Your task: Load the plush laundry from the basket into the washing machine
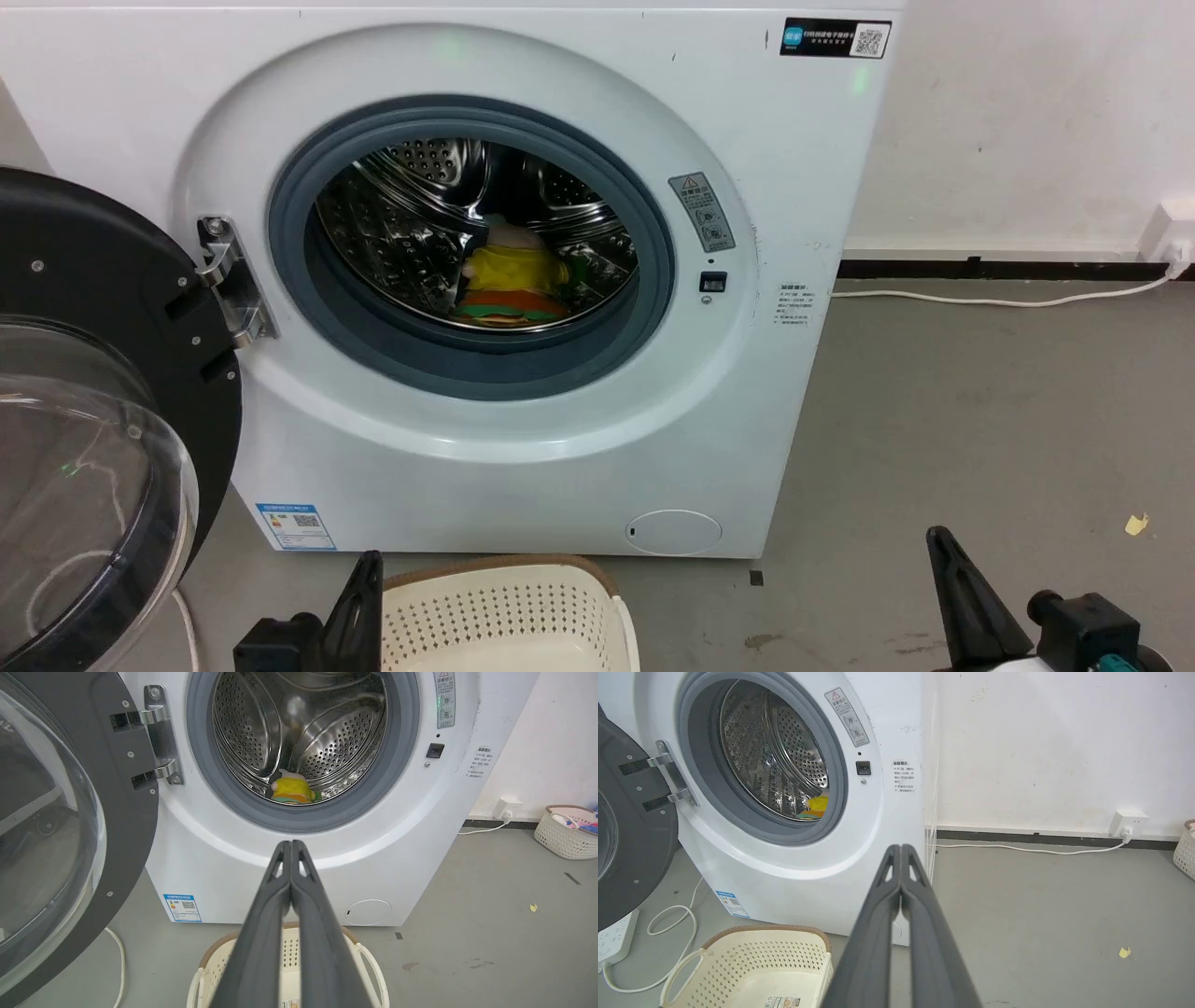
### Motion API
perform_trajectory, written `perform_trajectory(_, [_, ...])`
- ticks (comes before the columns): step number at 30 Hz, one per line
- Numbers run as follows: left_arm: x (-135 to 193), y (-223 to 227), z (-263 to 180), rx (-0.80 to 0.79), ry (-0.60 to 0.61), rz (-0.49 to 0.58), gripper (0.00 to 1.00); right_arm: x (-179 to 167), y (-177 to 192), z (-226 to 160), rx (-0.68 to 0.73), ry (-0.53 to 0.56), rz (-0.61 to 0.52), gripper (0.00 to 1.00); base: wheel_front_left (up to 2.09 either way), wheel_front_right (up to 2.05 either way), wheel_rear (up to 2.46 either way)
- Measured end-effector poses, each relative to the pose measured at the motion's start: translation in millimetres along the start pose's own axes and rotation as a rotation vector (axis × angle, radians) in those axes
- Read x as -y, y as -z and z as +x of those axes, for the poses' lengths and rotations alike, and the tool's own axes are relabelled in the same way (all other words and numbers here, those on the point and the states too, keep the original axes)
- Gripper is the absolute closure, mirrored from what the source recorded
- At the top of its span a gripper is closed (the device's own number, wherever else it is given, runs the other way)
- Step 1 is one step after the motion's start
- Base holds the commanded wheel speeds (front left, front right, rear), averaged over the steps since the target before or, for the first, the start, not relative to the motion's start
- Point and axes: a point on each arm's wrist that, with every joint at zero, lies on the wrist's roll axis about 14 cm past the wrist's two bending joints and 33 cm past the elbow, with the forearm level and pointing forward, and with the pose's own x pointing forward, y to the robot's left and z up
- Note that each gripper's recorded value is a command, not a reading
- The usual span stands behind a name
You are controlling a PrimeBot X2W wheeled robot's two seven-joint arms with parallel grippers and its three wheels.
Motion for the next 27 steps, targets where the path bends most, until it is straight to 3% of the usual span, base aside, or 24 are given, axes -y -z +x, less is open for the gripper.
perform_trajectory(27, [-2.0, -6.9, 13.1, -0.007, -0.009, 0.039, 1.0, -1.9, 0.2, 13.2, -0.037, -0.014, -0.045, 1.0, 0.0, 0.0, 0.0])
